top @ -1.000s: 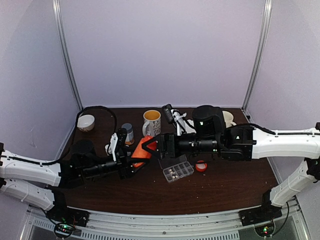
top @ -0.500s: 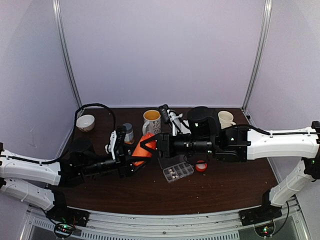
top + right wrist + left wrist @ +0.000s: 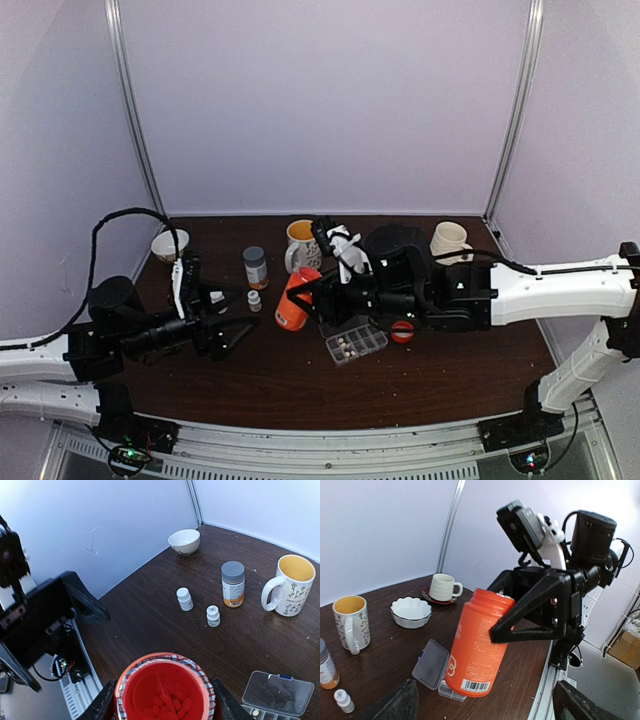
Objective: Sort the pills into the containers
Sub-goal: Place the pill bottle at the center of the board, then pick up the lid of the pill bottle from the center of the board.
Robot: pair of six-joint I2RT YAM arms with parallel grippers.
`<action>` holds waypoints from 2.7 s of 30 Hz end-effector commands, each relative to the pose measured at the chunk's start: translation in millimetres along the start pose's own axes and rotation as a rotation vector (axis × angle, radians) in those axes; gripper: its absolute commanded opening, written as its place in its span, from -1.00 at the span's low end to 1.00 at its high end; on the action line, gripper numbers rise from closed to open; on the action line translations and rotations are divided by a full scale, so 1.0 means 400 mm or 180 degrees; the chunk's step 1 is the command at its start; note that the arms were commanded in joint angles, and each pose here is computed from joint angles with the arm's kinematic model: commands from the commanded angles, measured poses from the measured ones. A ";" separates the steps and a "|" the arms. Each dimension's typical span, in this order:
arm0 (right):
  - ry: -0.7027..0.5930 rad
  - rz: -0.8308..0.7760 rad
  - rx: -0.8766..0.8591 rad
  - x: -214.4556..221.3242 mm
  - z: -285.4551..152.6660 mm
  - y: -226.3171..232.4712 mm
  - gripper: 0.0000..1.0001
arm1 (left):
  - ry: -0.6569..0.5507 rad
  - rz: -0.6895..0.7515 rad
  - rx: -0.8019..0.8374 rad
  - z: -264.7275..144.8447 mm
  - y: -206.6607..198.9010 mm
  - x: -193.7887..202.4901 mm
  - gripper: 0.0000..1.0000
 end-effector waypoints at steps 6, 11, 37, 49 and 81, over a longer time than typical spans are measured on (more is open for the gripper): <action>-0.0145 -0.0887 0.0211 0.123 0.109 0.031 -0.22 | 0.0223 -0.0200 -0.0880 -0.152 0.074 0.007 0.94; -0.0069 -0.1102 0.0257 0.208 0.175 0.032 -0.22 | 0.0297 -0.0233 -0.0942 -0.174 0.077 0.009 0.94; 0.0139 -0.1440 0.0485 0.325 0.220 -0.007 0.99 | 0.0403 -0.0171 -0.0839 -0.155 0.069 0.025 0.93; 0.0020 -0.1514 0.0812 0.213 0.010 -0.013 0.99 | 0.0657 -0.0235 -0.0934 -0.132 0.077 0.038 0.95; 0.1134 0.0468 0.2269 0.160 -0.223 -0.533 0.99 | 0.1206 -0.0296 -0.0859 0.021 0.069 -0.001 0.95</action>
Point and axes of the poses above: each gripper's point midway between its finger pads, its own z axis out along the fingers, its own y axis along the line the jaws close on, x = y × z, the point moved 5 cm from there along -z, back along the fingers, and after that the axes turned 12 degrees about z, right-handed, at the moved point
